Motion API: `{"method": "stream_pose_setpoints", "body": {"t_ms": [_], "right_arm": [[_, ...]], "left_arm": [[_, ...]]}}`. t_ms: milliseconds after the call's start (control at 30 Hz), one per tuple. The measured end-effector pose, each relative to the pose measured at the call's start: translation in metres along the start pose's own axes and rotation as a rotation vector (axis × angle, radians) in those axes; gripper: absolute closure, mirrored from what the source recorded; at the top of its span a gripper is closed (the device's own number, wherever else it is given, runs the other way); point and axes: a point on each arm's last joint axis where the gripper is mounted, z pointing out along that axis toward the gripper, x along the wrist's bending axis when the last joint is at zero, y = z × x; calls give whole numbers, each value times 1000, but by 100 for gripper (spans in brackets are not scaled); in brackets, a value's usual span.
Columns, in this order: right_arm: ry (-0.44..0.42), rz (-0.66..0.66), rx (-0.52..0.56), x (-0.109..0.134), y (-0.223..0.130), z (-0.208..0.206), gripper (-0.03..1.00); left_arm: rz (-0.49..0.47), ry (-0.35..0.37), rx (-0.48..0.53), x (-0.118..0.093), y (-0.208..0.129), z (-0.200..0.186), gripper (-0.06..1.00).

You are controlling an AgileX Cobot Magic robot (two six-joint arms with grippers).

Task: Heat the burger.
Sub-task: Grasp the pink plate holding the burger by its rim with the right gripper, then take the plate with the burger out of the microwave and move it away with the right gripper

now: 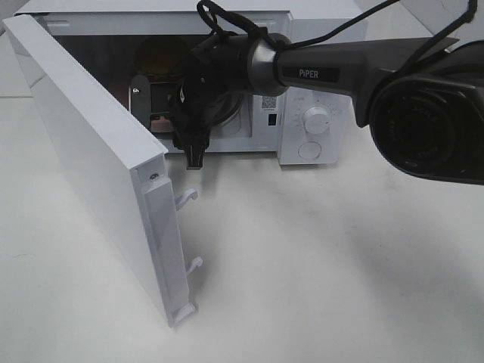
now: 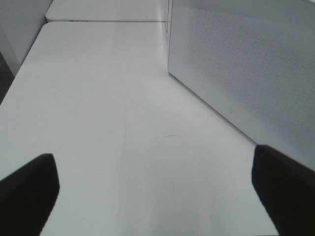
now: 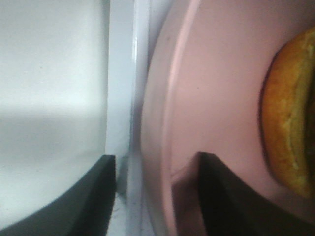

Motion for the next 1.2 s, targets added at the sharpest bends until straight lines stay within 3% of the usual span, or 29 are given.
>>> {"method": "stream_pose_setpoints", "body": {"t_ms": [33,67,100,500,767,1200], "right_arm": [[6,5,-2,0,1,-1,58],[6,5,-2,0,1,-1,58],[10,4,-6,0,4,-4,66],[13,-13,-7,-1,5,-7,66],[-11,-79,-27,-11,7,-27,80],[35,-268,-24,14,-11,-52,80]], "left_arm": [[0,0,0,0,0,0,-4],[0,0,0,0,0,0,-4],[0,0,0,0,0,0,-4],[0,0,0,0,0,0,-4],[0,0,0,0,0,0,-4],[0,0,0,0,0,0,-4]]}}
